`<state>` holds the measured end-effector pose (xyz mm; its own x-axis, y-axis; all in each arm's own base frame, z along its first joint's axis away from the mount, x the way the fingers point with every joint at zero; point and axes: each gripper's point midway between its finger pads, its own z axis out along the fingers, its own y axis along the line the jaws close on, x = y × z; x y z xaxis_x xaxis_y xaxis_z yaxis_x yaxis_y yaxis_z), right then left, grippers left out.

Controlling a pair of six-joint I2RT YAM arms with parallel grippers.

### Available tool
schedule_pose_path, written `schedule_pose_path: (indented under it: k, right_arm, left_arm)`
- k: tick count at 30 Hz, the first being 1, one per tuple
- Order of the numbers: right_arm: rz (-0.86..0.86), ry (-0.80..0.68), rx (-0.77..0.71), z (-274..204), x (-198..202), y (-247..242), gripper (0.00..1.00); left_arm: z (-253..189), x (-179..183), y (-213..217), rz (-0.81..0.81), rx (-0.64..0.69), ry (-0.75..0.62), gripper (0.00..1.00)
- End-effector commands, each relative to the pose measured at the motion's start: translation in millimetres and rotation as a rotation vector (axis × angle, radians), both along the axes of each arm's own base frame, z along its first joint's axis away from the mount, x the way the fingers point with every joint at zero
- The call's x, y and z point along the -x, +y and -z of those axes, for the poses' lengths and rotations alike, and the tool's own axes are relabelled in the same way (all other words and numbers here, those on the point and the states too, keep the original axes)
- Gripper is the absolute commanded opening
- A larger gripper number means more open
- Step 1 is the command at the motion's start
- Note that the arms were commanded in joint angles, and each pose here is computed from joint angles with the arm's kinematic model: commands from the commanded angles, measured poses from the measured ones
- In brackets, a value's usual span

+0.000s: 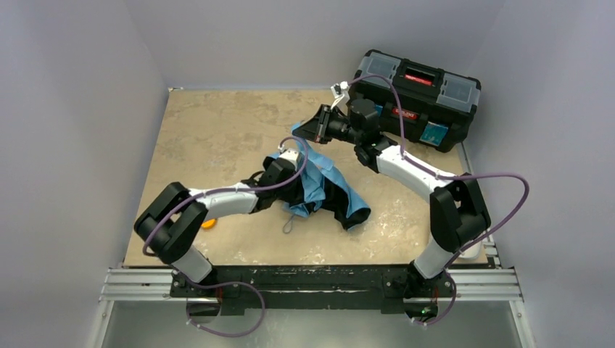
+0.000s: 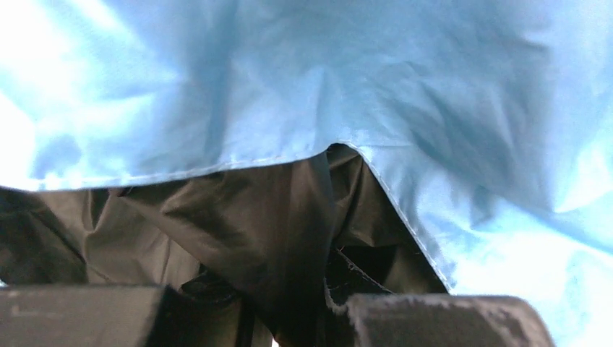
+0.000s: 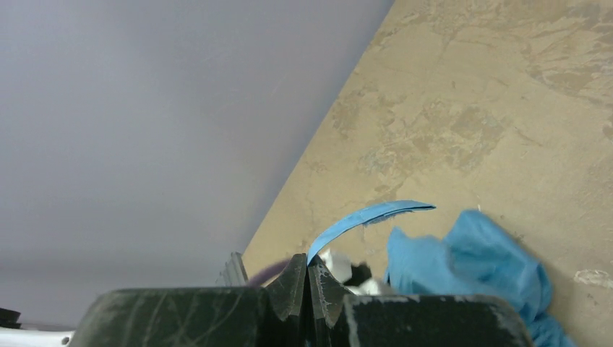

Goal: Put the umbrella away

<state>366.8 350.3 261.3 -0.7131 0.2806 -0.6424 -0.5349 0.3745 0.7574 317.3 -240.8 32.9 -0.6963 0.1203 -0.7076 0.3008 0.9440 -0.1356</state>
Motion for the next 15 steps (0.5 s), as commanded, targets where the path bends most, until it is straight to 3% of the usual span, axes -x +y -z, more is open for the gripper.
schedule_pose_path:
  k: [1, 3, 4, 10, 12, 14, 15]
  right_arm:
    - [-0.010, -0.067, -0.036, -34, 14, -5, 0.00]
    - [-0.011, -0.073, -0.037, -37, 15, -6, 0.00]
    - [-0.009, -0.074, -0.037, -37, 14, -7, 0.00]
    - [-0.011, -0.069, -0.038, -37, 15, -6, 0.00]
    - [-0.008, -0.072, -0.037, -38, 15, -7, 0.00]
    - [-0.011, -0.074, -0.029, -38, 16, -7, 0.00]
    - [-0.011, -0.076, -0.026, -37, 16, -8, 0.00]
  left_arm:
    - [38, 89, 25, 0.044, -0.105, 0.212, 0.03]
    - [34, 100, 30, 0.033, -0.107, 0.211, 0.05]
    - [31, 102, 32, 0.023, -0.101, 0.208, 0.11]
    - [9, 94, 21, 0.020, -0.067, 0.190, 0.78]
    - [0, 92, 11, 0.032, -0.040, 0.184, 0.85]
    - [-3, 93, 3, 0.036, -0.023, 0.184, 0.98]
    - [-1, 94, 0, 0.039, -0.022, 0.183, 1.00]
